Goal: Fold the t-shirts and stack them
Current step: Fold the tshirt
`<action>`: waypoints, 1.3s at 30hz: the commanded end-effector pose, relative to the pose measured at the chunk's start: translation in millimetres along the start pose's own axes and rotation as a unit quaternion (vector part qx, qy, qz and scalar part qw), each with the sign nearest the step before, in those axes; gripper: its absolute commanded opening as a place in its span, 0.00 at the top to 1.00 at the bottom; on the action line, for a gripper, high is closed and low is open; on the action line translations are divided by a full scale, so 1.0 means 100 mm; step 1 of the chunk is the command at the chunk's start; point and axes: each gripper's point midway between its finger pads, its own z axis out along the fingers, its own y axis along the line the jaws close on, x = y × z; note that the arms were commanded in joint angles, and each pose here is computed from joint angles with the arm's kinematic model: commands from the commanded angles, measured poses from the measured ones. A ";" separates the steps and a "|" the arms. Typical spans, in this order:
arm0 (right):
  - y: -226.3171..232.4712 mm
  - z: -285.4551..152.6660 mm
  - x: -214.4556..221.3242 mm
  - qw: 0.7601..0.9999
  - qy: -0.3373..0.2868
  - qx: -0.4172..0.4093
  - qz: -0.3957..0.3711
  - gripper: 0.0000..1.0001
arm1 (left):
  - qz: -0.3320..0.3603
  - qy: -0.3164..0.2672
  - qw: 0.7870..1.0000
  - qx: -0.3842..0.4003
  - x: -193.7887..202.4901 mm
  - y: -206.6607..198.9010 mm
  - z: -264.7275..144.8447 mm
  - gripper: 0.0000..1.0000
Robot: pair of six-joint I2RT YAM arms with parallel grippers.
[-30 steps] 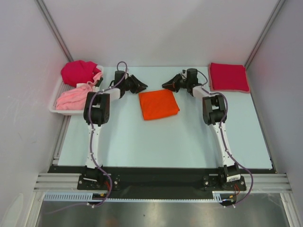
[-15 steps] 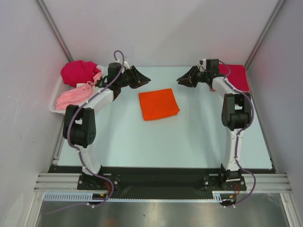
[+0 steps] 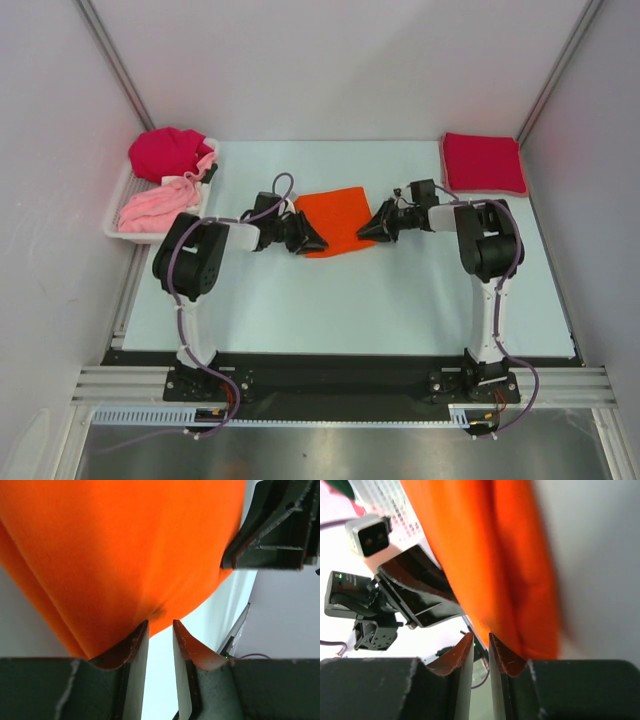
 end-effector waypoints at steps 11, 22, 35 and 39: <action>0.92 -0.16 -0.19 0.993 -0.034 -0.055 -0.100 0.76 | 0.067 -0.059 0.991 0.100 -0.43 -1.03 -0.40 0.67; -0.20 -0.22 -0.06 0.999 -0.033 -0.015 -0.009 0.79 | 0.030 -0.021 0.996 0.084 -0.24 -0.46 0.31 0.70; 0.59 -0.55 -0.29 0.995 -0.059 -0.031 -0.075 0.76 | 0.115 -0.047 0.990 0.067 -0.44 -0.94 -0.30 0.61; 0.58 -0.26 -0.23 0.996 -0.036 -0.045 -0.066 0.76 | 0.095 -0.039 0.992 0.070 -0.27 -0.74 -0.36 0.61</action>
